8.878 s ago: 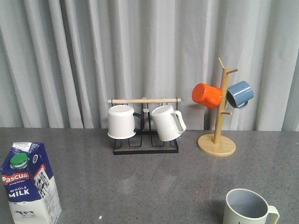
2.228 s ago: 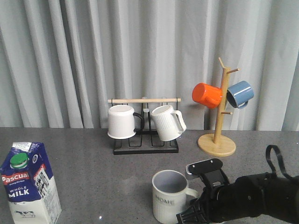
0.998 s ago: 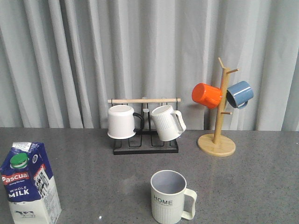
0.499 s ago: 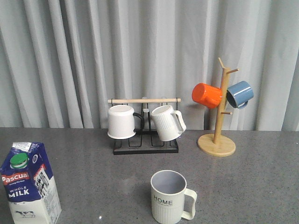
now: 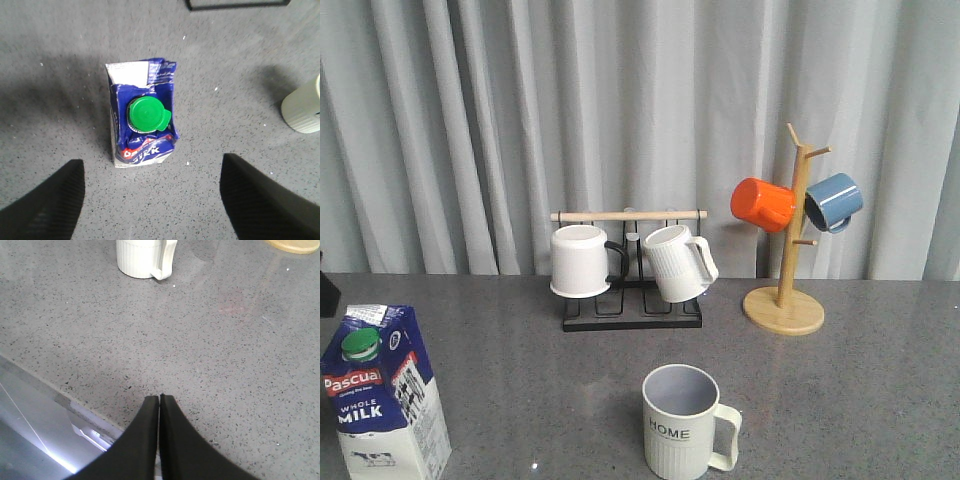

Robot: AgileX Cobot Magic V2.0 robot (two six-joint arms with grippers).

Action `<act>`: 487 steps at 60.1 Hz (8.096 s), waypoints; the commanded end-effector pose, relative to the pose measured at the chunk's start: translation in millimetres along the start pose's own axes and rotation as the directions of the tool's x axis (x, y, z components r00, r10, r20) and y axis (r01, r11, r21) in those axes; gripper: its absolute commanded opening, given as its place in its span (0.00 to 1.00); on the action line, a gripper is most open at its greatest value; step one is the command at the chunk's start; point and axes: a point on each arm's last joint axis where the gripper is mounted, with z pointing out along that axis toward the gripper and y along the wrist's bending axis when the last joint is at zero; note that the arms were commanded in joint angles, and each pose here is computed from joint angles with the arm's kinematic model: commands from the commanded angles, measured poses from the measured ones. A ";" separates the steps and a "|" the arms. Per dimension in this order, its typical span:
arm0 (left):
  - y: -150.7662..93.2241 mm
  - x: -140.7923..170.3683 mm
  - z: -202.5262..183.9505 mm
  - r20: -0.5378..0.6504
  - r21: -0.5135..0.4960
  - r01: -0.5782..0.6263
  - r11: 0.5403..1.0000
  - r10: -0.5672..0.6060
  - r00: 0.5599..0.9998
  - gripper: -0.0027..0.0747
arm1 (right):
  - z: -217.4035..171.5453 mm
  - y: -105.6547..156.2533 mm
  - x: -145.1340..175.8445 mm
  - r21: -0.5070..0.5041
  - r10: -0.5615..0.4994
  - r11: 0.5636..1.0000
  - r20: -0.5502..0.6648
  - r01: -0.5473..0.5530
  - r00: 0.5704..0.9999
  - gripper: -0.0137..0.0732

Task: Place milk next to cup

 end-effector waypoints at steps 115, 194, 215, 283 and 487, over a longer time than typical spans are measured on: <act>-28.2 -43.6 103.5 -0.046 0.482 0.161 0.861 -0.159 0.986 0.11 | -3.8 -2.0 -12.4 0.017 0.002 1.000 0.078 -0.003 0.997 0.15; -119.3 -51.5 139.7 -0.082 0.357 -0.161 0.920 0.202 0.976 0.02 | -3.8 -1.7 -12.5 0.013 0.006 1.000 0.080 -0.007 0.997 0.15; -119.5 -44.7 157.0 -0.166 0.364 -0.143 0.920 0.215 0.962 0.04 | -3.8 -1.7 -12.5 0.013 0.006 1.000 0.080 -0.007 0.997 0.15; -124.8 -41.7 141.9 -0.187 0.434 -0.115 0.893 0.215 0.959 0.74 | -3.8 -1.7 -12.6 0.013 0.007 1.000 0.081 -0.008 0.997 0.15; 23.5 300.6 65.4 0.848 -0.079 -0.023 0.997 0.079 0.524 0.03 | 18.5 -9.6 -34.4 0.054 0.055 0.996 0.159 -0.064 0.986 0.15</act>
